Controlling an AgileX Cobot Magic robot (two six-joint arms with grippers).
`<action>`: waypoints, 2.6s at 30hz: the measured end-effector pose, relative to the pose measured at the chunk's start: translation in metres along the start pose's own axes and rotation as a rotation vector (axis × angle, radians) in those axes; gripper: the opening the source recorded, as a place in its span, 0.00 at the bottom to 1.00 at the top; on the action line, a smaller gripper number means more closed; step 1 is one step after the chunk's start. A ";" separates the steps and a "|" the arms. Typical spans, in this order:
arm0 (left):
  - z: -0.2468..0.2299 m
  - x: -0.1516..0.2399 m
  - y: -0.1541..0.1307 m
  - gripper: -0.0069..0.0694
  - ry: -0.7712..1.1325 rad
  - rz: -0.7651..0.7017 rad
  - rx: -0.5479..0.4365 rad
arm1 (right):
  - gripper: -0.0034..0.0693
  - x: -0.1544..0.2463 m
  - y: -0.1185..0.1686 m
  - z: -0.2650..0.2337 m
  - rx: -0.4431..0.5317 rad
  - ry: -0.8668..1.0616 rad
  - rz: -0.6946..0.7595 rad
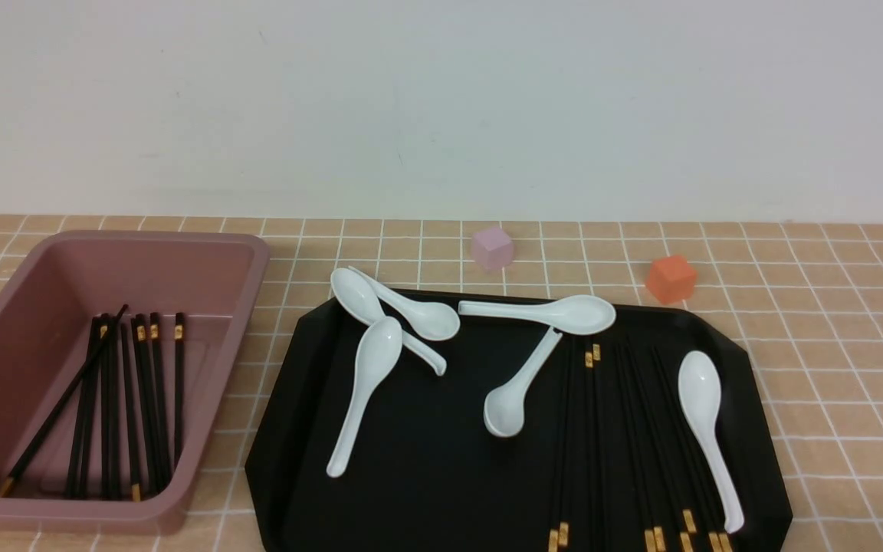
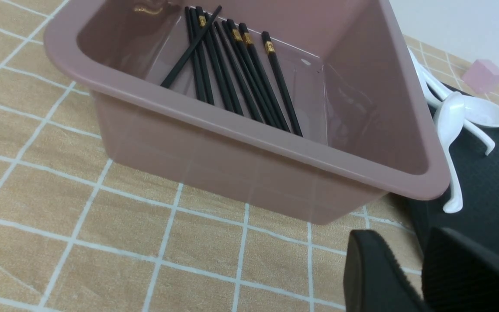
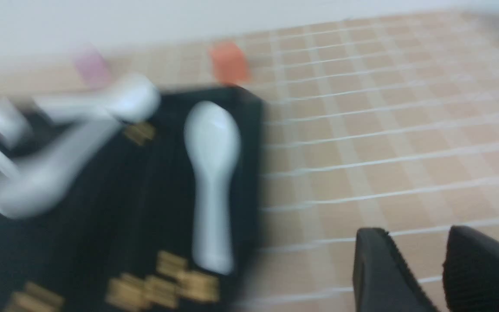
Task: On brown tablecloth take chopsticks from black tray and put them in box.
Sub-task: 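Move the gripper over the chopsticks on the black tray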
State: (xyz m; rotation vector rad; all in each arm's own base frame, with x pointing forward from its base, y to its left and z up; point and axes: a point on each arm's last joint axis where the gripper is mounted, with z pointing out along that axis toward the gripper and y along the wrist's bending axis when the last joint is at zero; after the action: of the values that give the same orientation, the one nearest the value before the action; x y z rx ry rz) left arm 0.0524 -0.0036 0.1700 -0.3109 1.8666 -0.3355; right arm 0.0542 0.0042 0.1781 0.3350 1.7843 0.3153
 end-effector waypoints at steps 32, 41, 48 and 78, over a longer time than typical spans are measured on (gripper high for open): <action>0.000 0.000 0.000 0.40 0.000 0.000 0.000 | 0.05 -0.118 0.089 0.039 -0.181 0.789 0.121; 0.000 0.000 0.000 0.40 0.000 0.000 0.000 | 0.06 -0.088 0.111 0.141 -0.241 1.151 -0.025; 0.000 0.000 0.000 0.40 0.000 0.000 0.000 | 0.21 -0.031 0.172 0.200 -0.130 1.254 -0.138; 0.000 0.000 0.000 0.40 0.001 0.000 0.000 | 0.61 0.049 0.206 0.257 0.216 1.234 -0.218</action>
State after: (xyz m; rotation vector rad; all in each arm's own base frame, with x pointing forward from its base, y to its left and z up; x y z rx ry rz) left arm 0.0523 -0.0036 0.1700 -0.3111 1.8675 -0.3353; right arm 0.3049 0.2217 0.1538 0.0625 3.0539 0.1648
